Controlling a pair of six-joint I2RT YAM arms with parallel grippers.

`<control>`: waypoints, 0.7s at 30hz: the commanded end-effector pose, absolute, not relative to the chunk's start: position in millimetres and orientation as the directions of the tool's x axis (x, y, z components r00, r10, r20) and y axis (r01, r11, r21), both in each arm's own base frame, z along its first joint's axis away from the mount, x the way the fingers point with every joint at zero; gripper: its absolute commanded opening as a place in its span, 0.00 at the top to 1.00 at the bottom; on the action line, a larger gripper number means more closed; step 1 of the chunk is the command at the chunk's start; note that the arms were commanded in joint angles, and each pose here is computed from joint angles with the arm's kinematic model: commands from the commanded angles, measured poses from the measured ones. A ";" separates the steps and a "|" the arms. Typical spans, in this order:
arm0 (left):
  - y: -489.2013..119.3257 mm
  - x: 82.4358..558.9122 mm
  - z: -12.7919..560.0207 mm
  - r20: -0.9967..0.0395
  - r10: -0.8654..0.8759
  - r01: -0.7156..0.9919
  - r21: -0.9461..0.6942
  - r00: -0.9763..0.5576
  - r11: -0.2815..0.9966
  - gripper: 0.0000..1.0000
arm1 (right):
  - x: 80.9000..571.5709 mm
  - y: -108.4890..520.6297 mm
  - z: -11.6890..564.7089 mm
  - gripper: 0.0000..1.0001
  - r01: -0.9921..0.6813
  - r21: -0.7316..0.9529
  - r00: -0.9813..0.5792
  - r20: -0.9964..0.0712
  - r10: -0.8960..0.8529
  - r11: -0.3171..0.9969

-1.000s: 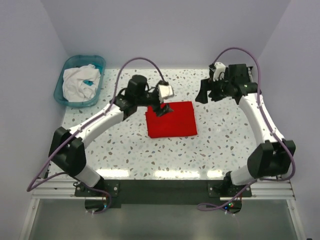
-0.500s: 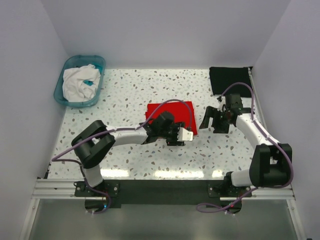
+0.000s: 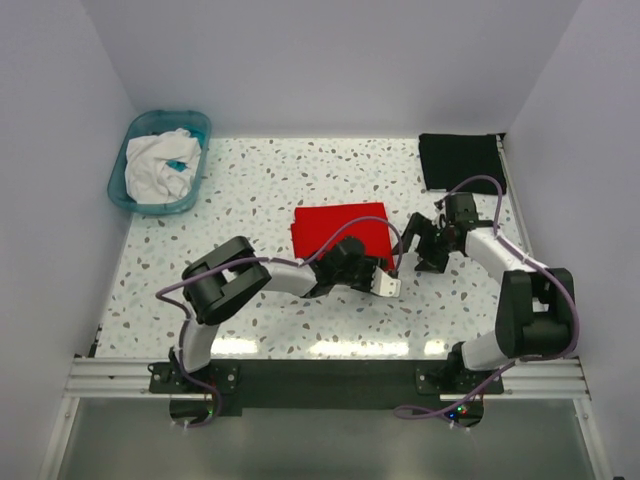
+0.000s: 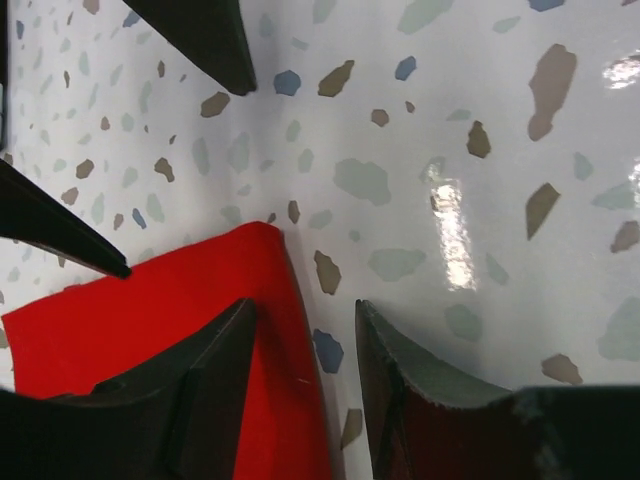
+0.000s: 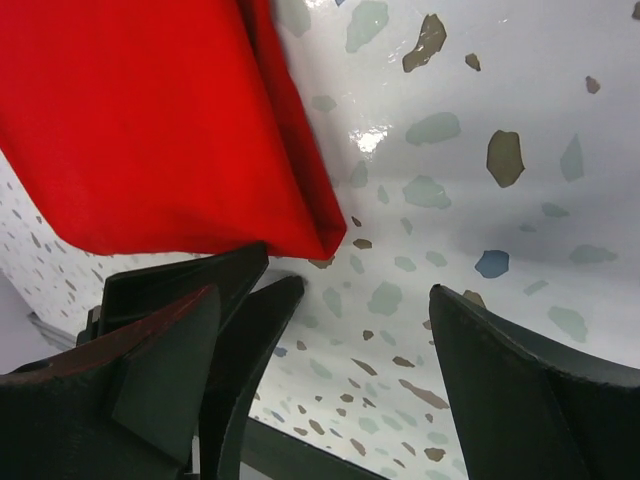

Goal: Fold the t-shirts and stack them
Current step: Fold the tshirt

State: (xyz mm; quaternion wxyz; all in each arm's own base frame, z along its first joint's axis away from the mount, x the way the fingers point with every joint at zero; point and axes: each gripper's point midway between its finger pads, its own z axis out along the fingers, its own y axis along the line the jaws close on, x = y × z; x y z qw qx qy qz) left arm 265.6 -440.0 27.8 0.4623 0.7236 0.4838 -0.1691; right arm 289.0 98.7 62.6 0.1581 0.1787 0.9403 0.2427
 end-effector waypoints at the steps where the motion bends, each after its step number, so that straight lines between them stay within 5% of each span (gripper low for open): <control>1: -453.6 286.6 32.0 -0.670 0.531 0.813 0.578 0.519 -0.065 0.52 | 299.5 107.9 63.3 0.12 0.277 0.571 -0.871 -0.190 0.453 0.773; 5: -457.5 295.9 25.0 -0.657 0.548 0.805 0.591 0.518 -0.053 0.61 | 301.7 107.3 58.5 0.12 0.285 0.566 -0.872 -0.181 0.454 0.773; 11: -465.5 312.5 40.5 -0.694 0.521 0.809 0.587 0.497 0.011 1.00 | 308.1 111.5 51.3 0.13 0.299 0.585 -0.870 -0.158 0.468 0.754; 21: -456.2 297.3 90.6 -0.815 0.365 0.875 0.484 0.450 0.002 1.00 | 336.6 131.9 41.0 0.14 0.356 0.694 -0.828 -0.076 0.556 0.625</control>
